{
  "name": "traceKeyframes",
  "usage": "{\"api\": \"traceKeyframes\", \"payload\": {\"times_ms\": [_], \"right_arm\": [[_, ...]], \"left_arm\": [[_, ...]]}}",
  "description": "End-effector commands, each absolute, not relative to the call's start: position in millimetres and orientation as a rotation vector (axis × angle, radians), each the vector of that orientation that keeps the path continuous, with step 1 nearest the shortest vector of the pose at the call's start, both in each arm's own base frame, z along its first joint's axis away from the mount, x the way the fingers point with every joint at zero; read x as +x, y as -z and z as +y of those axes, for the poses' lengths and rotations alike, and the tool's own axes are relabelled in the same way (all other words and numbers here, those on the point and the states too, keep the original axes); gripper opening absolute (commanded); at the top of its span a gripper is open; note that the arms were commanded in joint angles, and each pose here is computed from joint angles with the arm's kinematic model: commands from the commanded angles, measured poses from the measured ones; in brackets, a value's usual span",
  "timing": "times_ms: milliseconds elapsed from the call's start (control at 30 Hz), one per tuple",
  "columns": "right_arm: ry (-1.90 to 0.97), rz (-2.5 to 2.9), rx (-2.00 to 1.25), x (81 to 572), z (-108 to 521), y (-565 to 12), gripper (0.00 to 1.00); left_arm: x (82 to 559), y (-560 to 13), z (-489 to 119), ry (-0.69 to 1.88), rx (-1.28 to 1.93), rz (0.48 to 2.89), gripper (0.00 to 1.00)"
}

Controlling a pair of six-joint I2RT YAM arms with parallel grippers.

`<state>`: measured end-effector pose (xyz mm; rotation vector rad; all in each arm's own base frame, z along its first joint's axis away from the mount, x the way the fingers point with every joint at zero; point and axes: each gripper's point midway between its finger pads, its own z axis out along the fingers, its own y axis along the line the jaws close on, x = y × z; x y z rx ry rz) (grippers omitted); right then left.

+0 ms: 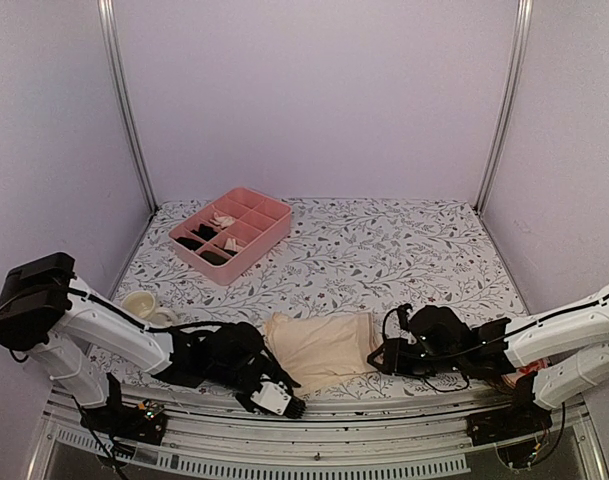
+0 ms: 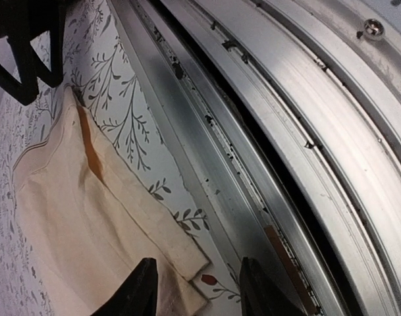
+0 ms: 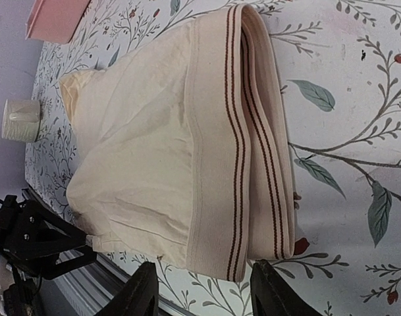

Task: Roll the underwear
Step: Adjust the underwear at the center of the board.

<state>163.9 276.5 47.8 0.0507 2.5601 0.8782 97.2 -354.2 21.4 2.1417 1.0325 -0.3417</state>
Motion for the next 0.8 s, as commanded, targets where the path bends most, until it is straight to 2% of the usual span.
{"api": "traceKeyframes", "payload": {"times_ms": [0, 300, 533, 767], "right_arm": [[-0.959, 2.538, 0.091, 167, 288, -58, 0.48], [-0.981, 2.571, 0.135, 161, 286, -48, 0.48], [-0.980, 2.592, 0.148, 158, 285, -42, 0.47], [-0.979, 2.611, 0.152, 156, 285, -34, 0.47]], "left_arm": [[98, -27, -364, 0.331, 2.106, 1.013, 0.44], [98, -25, -365, 0.337, 2.105, 1.019, 0.31], [98, -21, -365, 0.335, 2.114, 1.025, 0.24], [98, -16, -364, 0.332, 2.129, 1.034, 0.22]]}}
